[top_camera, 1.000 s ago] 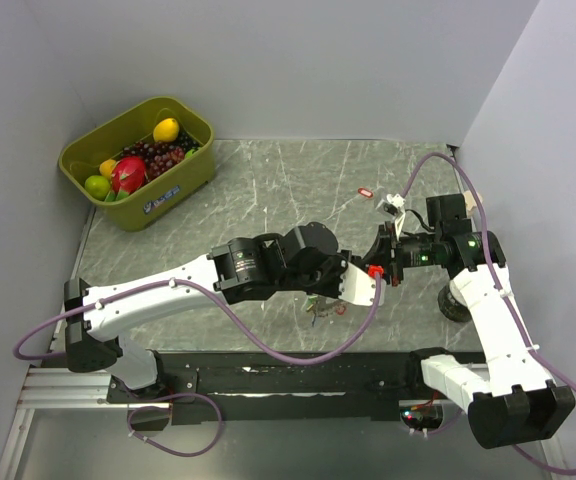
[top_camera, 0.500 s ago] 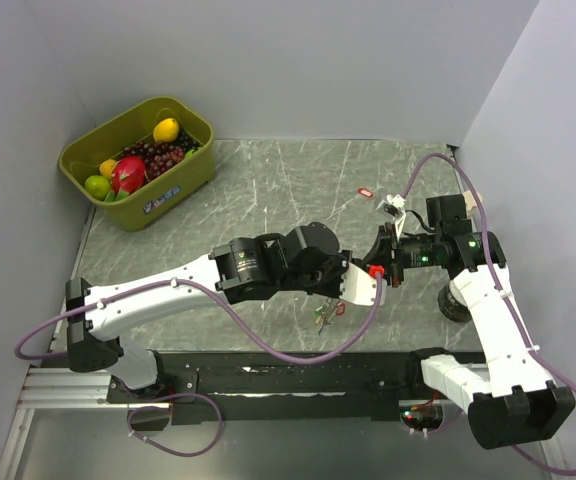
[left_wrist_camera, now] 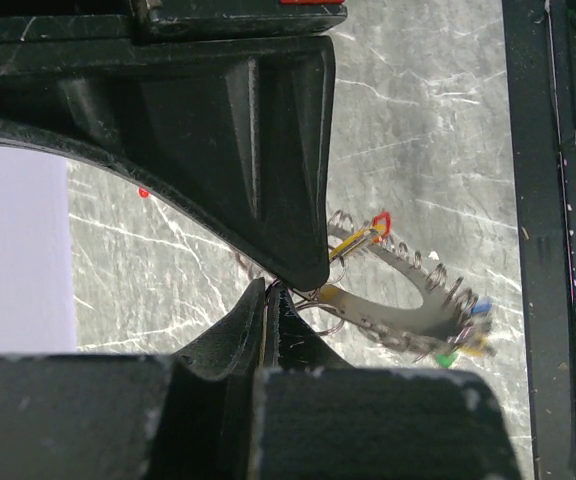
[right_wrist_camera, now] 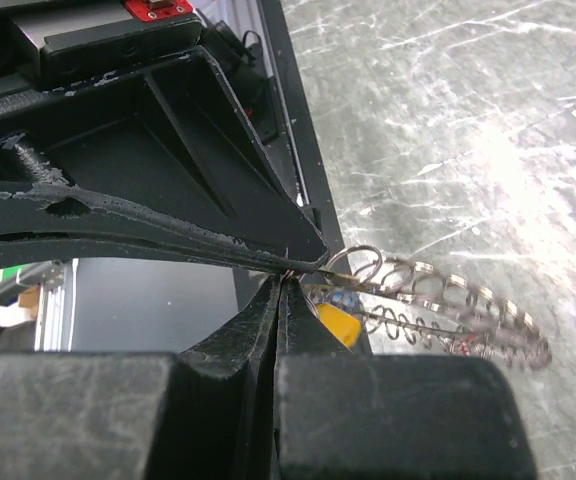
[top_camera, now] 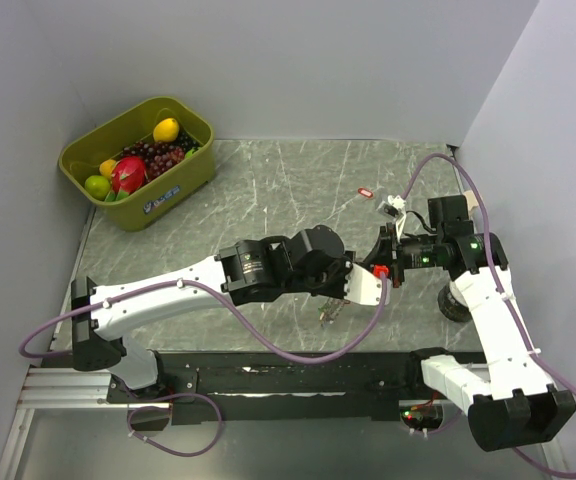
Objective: Remove the keys from the keyring
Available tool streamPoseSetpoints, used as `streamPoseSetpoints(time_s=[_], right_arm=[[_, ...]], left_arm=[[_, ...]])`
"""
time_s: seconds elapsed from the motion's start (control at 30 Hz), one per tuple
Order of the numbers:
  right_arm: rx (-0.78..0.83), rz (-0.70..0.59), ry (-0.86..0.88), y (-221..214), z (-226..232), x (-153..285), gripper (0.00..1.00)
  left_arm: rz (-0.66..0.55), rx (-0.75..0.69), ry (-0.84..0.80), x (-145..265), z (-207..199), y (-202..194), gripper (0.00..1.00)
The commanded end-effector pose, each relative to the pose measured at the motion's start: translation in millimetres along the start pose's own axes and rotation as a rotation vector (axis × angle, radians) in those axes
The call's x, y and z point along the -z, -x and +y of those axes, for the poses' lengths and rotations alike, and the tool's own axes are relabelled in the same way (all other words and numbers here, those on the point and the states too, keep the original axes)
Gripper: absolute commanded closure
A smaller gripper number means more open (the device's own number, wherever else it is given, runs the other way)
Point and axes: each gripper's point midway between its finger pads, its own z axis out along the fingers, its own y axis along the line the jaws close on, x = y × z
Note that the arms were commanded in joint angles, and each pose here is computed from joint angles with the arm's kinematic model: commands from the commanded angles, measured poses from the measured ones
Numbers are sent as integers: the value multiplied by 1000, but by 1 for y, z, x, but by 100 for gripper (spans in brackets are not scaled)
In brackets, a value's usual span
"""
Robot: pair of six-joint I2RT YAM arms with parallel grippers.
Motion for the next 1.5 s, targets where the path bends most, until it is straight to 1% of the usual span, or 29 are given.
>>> streamPoseSetpoints(time_s=[0.0, 0.2, 0.23, 0.33, 0.4, 0.43, 0.5, 0.53, 0.63, 0.73, 0.83, 0.9, 0.97, 1.03, 1.1, 1.23, 1.3, 1.47], right_arm=[[86, -58, 88, 18, 32, 4, 100], [139, -55, 65, 22, 34, 7, 100], [145, -52, 62, 22, 35, 8, 100], [171, -48, 45, 23, 35, 10, 86], [184, -48, 28, 24, 32, 12, 81], [185, -45, 17, 23, 32, 13, 73], [208, -48, 0, 26, 30, 15, 66], [205, -44, -7, 25, 31, 17, 61], [258, -43, -32, 31, 34, 22, 53], [315, -30, -96, 32, 32, 27, 51], [380, -15, -205, 29, 17, 33, 51], [416, -7, -287, 24, 2, 36, 52], [434, -2, -325, 18, -6, 37, 53], [446, 0, -342, 12, -17, 35, 57], [467, -1, -341, 7, -21, 33, 57], [542, -50, -357, 16, -23, 32, 57], [560, -60, -351, 20, -20, 32, 57], [641, -121, -265, 42, 8, 31, 58]], left_arm=[[-12, 33, 35, -7, 6, 7, 99], [-54, 88, -9, -4, 1, 12, 99], [-64, 117, -8, -1, 5, 11, 99], [-110, 171, -48, 5, 9, 14, 99], [-142, 198, -72, 10, 11, 17, 99], [-159, 224, -93, 12, 12, 18, 99], [-183, 245, -108, 16, 14, 20, 99], [-194, 259, -127, 18, 13, 20, 99], [-214, 292, -139, 21, 16, 20, 99], [-240, 326, -164, 24, 18, 21, 99], [-284, 375, -202, 30, 21, 25, 99], [-312, 389, -231, 33, 20, 30, 99], [-327, 407, -244, 36, 23, 33, 99], [-352, 437, -278, 39, 24, 36, 99], [-382, 448, -308, 44, 24, 43, 99], [-424, 489, -336, 53, 33, 51, 99], [-445, 510, -340, 59, 38, 56, 99], [-502, 505, -318, 78, 61, 71, 99]])
